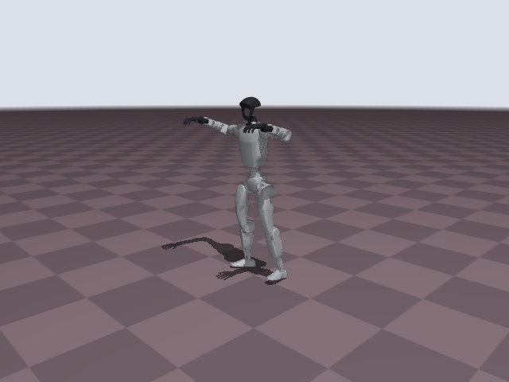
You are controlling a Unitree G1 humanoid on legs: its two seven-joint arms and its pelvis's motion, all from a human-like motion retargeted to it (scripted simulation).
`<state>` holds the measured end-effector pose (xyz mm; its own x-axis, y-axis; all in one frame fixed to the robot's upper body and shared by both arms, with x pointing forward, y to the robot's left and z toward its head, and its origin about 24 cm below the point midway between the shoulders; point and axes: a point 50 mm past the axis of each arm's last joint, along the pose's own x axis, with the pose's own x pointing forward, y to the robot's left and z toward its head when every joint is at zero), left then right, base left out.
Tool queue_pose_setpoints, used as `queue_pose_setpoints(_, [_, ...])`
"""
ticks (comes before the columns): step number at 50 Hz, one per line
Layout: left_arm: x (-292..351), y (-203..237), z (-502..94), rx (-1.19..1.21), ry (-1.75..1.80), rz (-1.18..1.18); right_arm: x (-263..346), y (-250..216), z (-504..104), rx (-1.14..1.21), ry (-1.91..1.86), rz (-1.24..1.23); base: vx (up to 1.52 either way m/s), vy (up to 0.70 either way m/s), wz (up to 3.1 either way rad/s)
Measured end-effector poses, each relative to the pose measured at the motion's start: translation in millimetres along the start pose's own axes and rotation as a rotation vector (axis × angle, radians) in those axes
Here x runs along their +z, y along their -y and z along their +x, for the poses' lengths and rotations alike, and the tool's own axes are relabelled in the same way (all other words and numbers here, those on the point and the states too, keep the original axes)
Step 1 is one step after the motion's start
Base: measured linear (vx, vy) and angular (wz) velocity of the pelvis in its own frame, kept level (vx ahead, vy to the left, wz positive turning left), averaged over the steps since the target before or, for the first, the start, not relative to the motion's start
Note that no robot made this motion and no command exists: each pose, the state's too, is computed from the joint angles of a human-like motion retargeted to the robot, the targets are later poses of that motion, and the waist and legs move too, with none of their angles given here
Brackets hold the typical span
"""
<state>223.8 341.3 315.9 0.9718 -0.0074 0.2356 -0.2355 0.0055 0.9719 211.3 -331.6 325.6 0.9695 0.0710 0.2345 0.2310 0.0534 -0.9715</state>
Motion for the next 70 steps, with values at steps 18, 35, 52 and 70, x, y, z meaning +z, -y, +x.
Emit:
queue_pose_setpoints(18, [-48.1,59.5,-33.4,0.056,-0.216,-0.156,-26.9,-42.1,-18.1,-0.016,-0.091,0.145,-0.02,0.0,-0.03])
queue_pose_setpoints(35, [-52.7,301.1,-108.9,-0.063,-0.984,-0.796,-44.4,-289.5,-99.4,-0.099,-0.818,0.985,-0.03,0.02,0.1])
queue_pose_setpoints(52, [133.1,437.7,-189.6,-0.864,-1.249,-1.332,103.8,-440.9,-139.0,0.589,-1.132,1.284,0.02,0.01,0.01])
queue_pose_setpoints(70, [146.9,425.4,-107.2,-1.193,-0.555,-0.618,116.2,-422.6,-55.7,0.611,-0.802,1.053,0.13,-0.16,0.03])
